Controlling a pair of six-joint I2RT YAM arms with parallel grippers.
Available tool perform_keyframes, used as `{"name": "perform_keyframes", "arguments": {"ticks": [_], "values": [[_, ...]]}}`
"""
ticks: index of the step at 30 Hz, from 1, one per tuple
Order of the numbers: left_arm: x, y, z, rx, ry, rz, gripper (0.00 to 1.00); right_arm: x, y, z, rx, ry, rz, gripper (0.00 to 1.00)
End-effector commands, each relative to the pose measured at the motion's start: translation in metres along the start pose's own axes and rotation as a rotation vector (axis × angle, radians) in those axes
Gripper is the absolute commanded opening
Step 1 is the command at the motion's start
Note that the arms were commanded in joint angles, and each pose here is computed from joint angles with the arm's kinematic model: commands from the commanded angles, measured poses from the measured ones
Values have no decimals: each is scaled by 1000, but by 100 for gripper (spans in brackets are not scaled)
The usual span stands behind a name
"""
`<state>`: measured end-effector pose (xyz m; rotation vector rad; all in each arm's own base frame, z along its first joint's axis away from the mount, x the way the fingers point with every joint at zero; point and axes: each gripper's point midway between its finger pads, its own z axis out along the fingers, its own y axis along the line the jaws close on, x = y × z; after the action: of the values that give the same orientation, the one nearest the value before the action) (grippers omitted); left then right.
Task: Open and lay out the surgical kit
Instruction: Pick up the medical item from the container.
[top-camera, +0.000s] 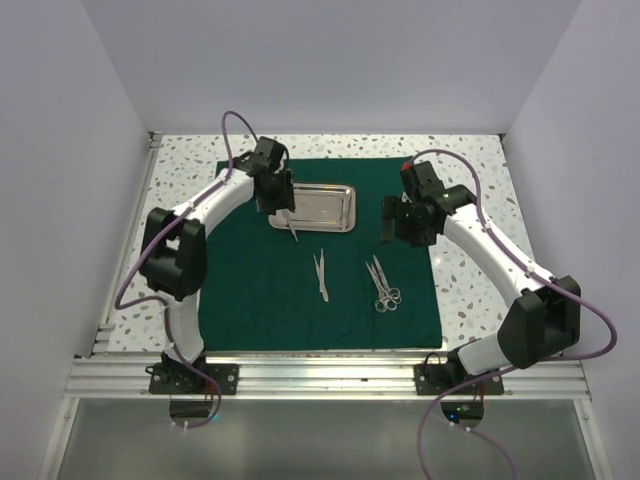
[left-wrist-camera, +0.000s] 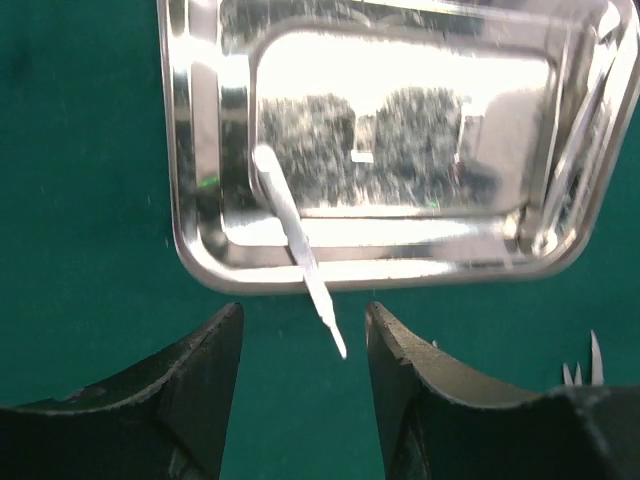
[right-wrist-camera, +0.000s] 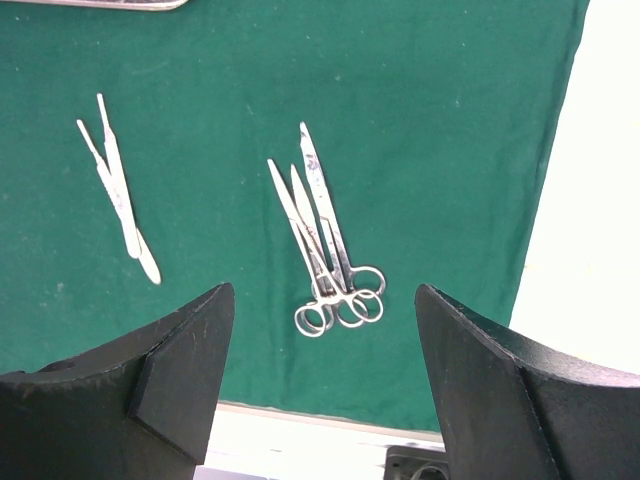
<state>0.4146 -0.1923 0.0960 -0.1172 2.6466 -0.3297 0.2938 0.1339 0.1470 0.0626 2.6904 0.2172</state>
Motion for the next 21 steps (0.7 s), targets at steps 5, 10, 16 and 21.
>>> {"name": "perform_keyframes", "arguments": {"ticks": [5,10,16,21], "values": [[-40,-1,15,-102,-71,12,55,4,-9,-13,23,-24,0,77],[-33,-1,27,-134,-33,31,54,4,-11,-10,34,-24,-5,77],[-21,-3,35,-157,2,45,54,2,-11,-5,38,-18,-9,77],[-10,-8,44,-182,27,70,54,2,-10,-2,38,-12,-9,77]]}}
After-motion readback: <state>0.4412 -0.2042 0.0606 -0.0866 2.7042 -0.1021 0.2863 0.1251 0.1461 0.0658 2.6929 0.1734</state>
